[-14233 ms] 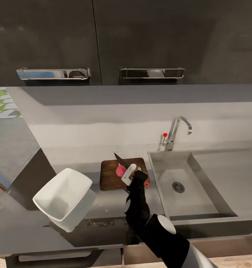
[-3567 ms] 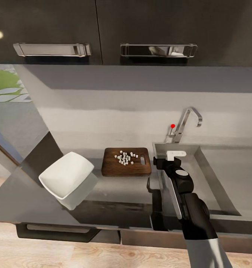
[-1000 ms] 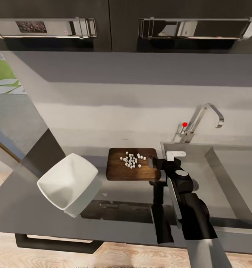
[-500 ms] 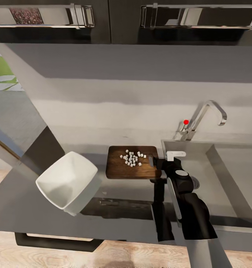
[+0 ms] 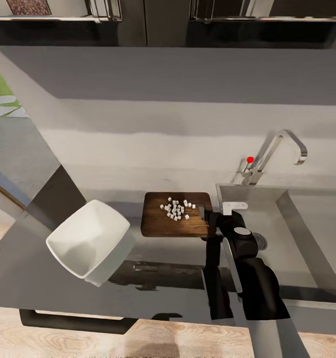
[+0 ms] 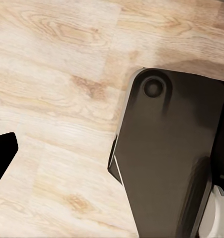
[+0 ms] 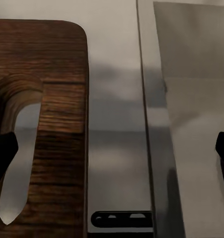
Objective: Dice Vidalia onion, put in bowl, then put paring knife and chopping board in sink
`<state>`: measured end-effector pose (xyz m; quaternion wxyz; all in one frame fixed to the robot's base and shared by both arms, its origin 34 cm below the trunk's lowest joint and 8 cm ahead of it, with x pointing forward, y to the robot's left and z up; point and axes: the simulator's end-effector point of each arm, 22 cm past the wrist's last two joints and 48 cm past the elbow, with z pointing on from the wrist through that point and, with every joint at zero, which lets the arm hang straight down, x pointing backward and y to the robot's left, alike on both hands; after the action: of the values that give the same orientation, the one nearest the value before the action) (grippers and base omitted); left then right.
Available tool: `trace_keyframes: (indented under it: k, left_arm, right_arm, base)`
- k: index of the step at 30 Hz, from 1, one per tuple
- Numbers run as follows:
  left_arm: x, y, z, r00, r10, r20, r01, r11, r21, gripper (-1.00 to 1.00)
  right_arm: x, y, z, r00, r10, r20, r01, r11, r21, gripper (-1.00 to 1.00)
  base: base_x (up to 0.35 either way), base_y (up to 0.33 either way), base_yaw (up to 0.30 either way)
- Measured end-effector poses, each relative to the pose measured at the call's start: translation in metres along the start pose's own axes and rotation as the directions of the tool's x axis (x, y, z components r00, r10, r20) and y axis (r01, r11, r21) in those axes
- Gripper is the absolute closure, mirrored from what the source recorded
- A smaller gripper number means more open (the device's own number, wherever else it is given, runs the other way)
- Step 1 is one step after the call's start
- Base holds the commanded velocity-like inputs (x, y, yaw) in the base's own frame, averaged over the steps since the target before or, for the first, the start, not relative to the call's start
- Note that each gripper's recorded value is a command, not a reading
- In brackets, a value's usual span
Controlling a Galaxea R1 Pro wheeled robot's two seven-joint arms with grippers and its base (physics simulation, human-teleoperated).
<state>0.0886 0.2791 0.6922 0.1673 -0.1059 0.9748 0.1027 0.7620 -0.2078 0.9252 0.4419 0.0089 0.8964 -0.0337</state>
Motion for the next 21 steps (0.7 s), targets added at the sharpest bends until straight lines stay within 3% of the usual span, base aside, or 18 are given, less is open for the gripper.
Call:
trace_keyframes:
  k: [21]
  left_arm:
    - [0.016,0.002,-0.007,0.999,0.010,-0.047,-0.010,1.000,-0.007,-1.00]
  right_arm:
    - [0.018,0.001,0.011,1.000,-0.003,-0.031,0.003,1.000,0.000,-1.00]
  base:
    - [0.000,0.013,0.000]
